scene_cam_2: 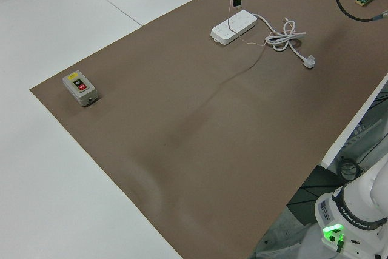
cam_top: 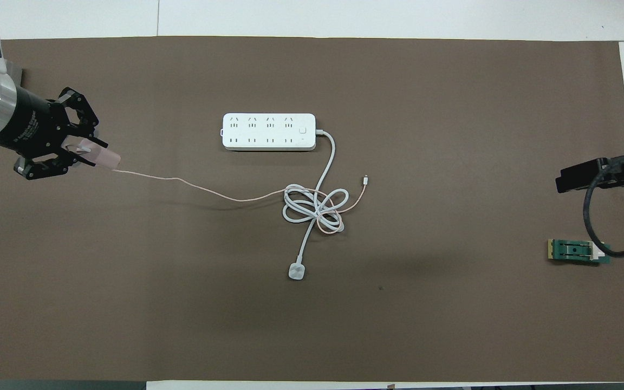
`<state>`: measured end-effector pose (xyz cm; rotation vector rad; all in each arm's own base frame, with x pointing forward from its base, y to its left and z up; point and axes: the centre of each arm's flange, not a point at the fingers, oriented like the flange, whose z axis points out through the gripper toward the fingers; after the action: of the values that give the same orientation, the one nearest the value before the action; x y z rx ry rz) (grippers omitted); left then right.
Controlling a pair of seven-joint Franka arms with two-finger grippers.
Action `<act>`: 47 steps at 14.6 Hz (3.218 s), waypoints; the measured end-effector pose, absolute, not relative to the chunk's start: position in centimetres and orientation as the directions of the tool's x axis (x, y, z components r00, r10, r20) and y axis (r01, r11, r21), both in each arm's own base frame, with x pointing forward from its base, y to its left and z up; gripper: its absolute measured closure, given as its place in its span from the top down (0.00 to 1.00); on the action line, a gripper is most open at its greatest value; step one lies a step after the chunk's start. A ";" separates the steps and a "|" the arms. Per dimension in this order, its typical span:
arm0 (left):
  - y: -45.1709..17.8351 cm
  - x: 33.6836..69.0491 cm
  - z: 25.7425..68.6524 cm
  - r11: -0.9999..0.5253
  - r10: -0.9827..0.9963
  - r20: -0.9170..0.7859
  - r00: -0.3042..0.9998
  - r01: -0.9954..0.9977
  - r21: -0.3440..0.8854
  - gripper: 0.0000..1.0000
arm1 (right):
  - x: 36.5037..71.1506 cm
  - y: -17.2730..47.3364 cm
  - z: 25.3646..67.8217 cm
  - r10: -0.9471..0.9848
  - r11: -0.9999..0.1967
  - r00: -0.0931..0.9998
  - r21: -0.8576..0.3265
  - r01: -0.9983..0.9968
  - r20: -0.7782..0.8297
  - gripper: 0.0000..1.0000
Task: Plug charger into power strip
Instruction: 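Carry the pink plug with the left gripper to the power strip, then push the pink plug into the power strip socket with the left gripper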
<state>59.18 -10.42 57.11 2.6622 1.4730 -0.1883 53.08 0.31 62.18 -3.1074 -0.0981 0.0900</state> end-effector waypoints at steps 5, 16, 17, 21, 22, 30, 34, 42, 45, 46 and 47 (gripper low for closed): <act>-15.0 61.4 52.5 -0.248 0.966 -0.076 0.247 0.969 -0.016 0.29 | 53.2 -0.1 61.8 0.058 -0.998 0.996 -0.014 0.058 -0.064 1.00; -25.3 63.6 43.2 -0.063 0.998 -0.006 0.063 0.998 -0.030 0.29 | 53.1 -0.6 61.9 0.050 -0.999 0.996 -0.006 0.050 -0.068 1.00; -26.3 63.7 42.3 -0.072 0.997 -0.003 0.072 0.997 -0.036 0.29 | 53.1 -0.6 61.9 0.050 -0.999 0.996 -0.006 0.050 -0.068 1.00; -28.9 64.6 38.5 -0.103 0.995 0.008 0.104 0.994 -0.048 0.29 | 53.1 -0.6 61.9 0.049 -0.999 0.996 -0.005 0.049 -0.068 1.00; -29.0 64.8 37.9 -0.108 0.994 0.014 0.109 0.993 -0.051 0.29 | 53.1 -0.6 61.9 0.049 -0.999 0.997 -0.005 0.048 -0.068 1.00; -28.1 66.1 35.2 -0.118 0.991 0.061 0.121 0.992 -0.037 0.29 | 53.1 -1.0 61.9 0.042 -0.999 0.997 -0.004 0.042 -0.067 1.00; -28.2 66.6 35.1 -0.121 0.991 0.056 0.120 0.993 -0.003 0.29 | 53.1 -1.0 61.9 0.041 -0.999 0.997 -0.004 0.041 -0.067 1.00; -28.4 66.6 35.2 -0.143 0.988 0.055 0.143 0.990 -0.006 0.29 | 53.1 -1.1 61.9 0.039 -0.999 0.997 -0.004 0.039 -0.067 1.00; -28.5 66.6 35.2 -0.154 0.987 0.052 0.154 0.988 -0.006 0.29 | 53.1 -1.2 61.9 0.039 -0.999 0.997 -0.004 0.038 -0.067 1.00; -28.5 66.6 35.2 -0.155 0.986 0.052 0.155 0.988 -0.007 0.29 | 53.1 -1.2 61.9 0.039 -0.999 0.997 -0.004 0.039 -0.067 1.00; -28.5 66.6 35.2 -0.156 0.986 0.052 0.156 0.988 -0.007 0.29 | 53.1 -1.2 61.9 0.039 -0.999 0.997 -0.004 0.038 -0.067 1.00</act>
<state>66.55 -28.54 35.19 2.4177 2.0653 0.0557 53.11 -1.15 61.90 -3.1365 -0.0606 0.1057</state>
